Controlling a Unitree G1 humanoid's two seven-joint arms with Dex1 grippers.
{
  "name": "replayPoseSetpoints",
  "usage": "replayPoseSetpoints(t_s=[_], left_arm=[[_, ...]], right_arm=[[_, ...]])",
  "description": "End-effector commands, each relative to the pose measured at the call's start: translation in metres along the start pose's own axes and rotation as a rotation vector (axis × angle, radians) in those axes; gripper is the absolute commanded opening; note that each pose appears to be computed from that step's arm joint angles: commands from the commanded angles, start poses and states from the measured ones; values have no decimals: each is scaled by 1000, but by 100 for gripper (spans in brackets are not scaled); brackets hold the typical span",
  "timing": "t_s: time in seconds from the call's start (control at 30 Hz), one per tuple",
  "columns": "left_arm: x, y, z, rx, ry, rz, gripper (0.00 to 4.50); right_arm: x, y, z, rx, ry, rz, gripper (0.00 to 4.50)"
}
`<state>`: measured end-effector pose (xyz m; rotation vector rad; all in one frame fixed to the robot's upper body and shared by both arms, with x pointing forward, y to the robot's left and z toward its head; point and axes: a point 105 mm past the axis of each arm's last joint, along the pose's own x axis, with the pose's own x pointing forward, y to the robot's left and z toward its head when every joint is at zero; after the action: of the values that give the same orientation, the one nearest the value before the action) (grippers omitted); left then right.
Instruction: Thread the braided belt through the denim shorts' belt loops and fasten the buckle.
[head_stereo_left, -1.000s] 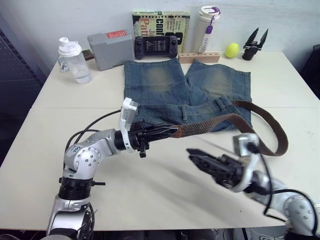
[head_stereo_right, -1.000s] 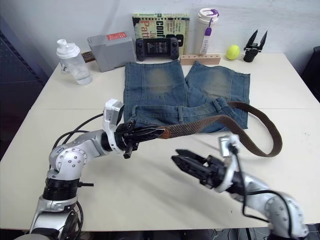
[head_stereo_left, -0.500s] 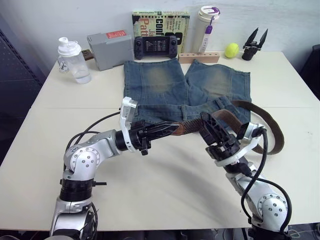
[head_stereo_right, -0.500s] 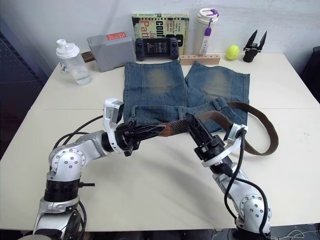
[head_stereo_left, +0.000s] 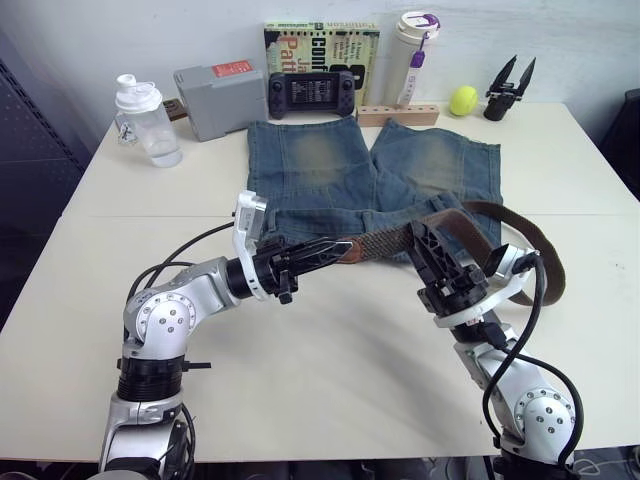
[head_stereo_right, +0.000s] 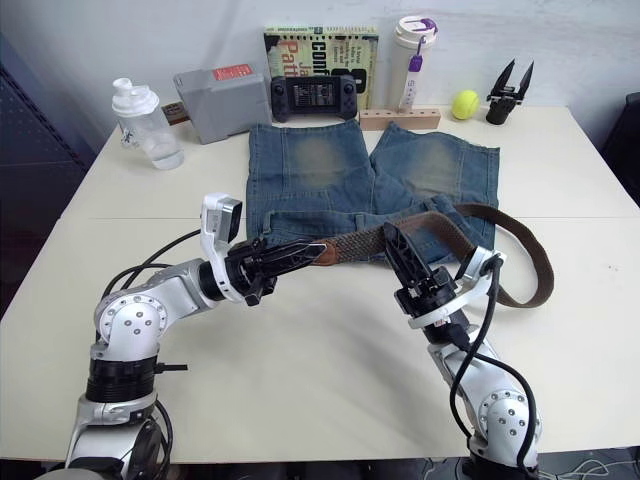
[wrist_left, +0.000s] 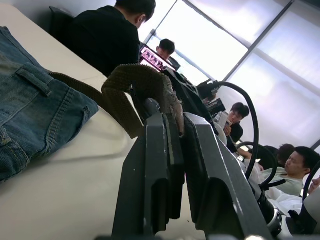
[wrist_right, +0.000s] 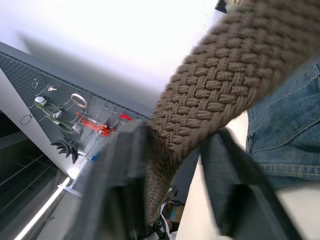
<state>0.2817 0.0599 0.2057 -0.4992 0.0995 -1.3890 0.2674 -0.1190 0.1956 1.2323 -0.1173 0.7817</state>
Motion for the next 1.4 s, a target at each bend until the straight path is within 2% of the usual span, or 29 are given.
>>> replayPoseSetpoints(t_s=[0.03, 0.07, 0.17, 0.3, 0.33, 0.5, 0.57, 0.63, 0.73, 0.83, 0.9, 0.93, 1.0, 1.2, 1.4], left_arm=[[6, -3, -4, 72, 55, 5, 94], [6, -4, -6, 96, 72, -2, 124], [6, 1, -8, 173, 106, 21, 253], [2, 22, -6, 266, 131, 100, 403], [0, 29, -8, 339, 166, 118, 446], [0, 85, -25, 914, 465, 261, 446], [2, 103, -29, 1049, 535, 288, 446], [3, 117, -30, 1127, 574, 307, 446], [4, 141, -34, 1235, 681, 356, 446], [-3, 160, -42, 1300, 806, 379, 446], [-7, 167, -44, 1325, 856, 395, 446], [-8, 169, -46, 1342, 872, 392, 406], [-9, 170, -46, 1356, 866, 386, 360], [-8, 164, -45, 1372, 825, 344, 106], [-17, 149, -39, 1384, 720, 319, 106]], right_arm=[[0, 11, 5, -8, -26, 44, 0], [0, 12, 6, -9, -32, 46, 0], [-2, 11, 16, -13, -70, 39, 0], [-11, 10, 43, -22, -156, 28, 0], [-15, 11, 53, -32, -183, 24, 0], [-34, 12, 92, -84, -288, -10, 0], [-38, 14, 99, -101, -303, -14, 0], [-41, 17, 103, -116, -310, -14, 0], [-44, 23, 107, -132, -320, -8, 0], [-45, 26, 107, -144, -327, -6, 0], [-45, 26, 107, -150, -332, -7, 0], [-46, 26, 108, -153, -337, -7, 0], [-46, 27, 109, -158, -345, -8, 0], [-45, 25, 113, -168, -359, -11, 0], [-42, 24, 120, -184, -363, -18, 0]])
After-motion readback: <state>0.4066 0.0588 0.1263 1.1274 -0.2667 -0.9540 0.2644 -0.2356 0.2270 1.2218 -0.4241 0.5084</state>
